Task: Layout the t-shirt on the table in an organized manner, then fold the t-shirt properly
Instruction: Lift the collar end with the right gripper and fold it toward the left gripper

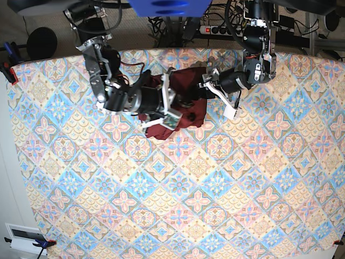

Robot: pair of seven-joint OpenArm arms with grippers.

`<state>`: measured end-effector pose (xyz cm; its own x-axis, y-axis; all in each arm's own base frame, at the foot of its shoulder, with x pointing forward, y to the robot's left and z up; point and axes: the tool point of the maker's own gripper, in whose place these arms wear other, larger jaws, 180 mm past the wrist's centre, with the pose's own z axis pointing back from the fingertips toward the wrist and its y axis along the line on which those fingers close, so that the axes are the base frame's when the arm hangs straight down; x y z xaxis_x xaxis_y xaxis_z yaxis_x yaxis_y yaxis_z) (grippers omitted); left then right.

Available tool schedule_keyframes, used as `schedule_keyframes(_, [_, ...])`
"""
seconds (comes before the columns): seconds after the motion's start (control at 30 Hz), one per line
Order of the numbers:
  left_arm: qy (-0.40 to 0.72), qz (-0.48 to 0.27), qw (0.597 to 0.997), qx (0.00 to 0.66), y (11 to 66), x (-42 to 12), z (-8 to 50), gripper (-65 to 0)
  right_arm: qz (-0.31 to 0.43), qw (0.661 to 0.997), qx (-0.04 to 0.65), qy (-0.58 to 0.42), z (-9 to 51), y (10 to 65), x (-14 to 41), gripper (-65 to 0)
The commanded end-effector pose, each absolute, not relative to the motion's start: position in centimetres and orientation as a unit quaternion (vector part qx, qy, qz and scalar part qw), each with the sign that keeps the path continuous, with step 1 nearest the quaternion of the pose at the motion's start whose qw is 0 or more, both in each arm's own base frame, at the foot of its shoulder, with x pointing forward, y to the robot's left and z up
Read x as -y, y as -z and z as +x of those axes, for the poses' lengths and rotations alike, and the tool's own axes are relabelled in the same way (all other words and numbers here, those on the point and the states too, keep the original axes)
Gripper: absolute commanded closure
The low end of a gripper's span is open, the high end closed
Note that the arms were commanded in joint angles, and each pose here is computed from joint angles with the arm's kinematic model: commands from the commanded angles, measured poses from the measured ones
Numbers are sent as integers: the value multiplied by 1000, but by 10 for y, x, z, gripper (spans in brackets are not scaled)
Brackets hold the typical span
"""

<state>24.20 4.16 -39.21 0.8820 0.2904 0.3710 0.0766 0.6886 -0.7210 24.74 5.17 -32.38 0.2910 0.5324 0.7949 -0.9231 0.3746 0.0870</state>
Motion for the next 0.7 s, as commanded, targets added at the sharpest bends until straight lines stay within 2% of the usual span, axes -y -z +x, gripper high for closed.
schedule_keyframes(0.0, [-56, -400, 880, 249, 382, -40, 248, -254, 290, 736, 364, -491, 247, 311, -59, -124])
schedule_keyframes(0.2, [-57, -399, 880, 250, 382, -41, 248, -254, 292, 706, 391, -513, 238, 288, -71, -130])
schedule_keyframes(0.43, [-55, -397, 881, 252, 382, -43, 250, -254, 296, 699, 407, -509, 239, 280, -72, -134])
schedule_keyframes(0.6, [-50, -401, 877, 260, 375, -42, 251, -252, 301, 695, 412, -507, 239, 278, -73, -178])
schedule_keyframes(0.67, [-39, -402, 874, 270, 366, -40, 249, -232, 299, 696, 414, -505, 241, 276, -72, -180])
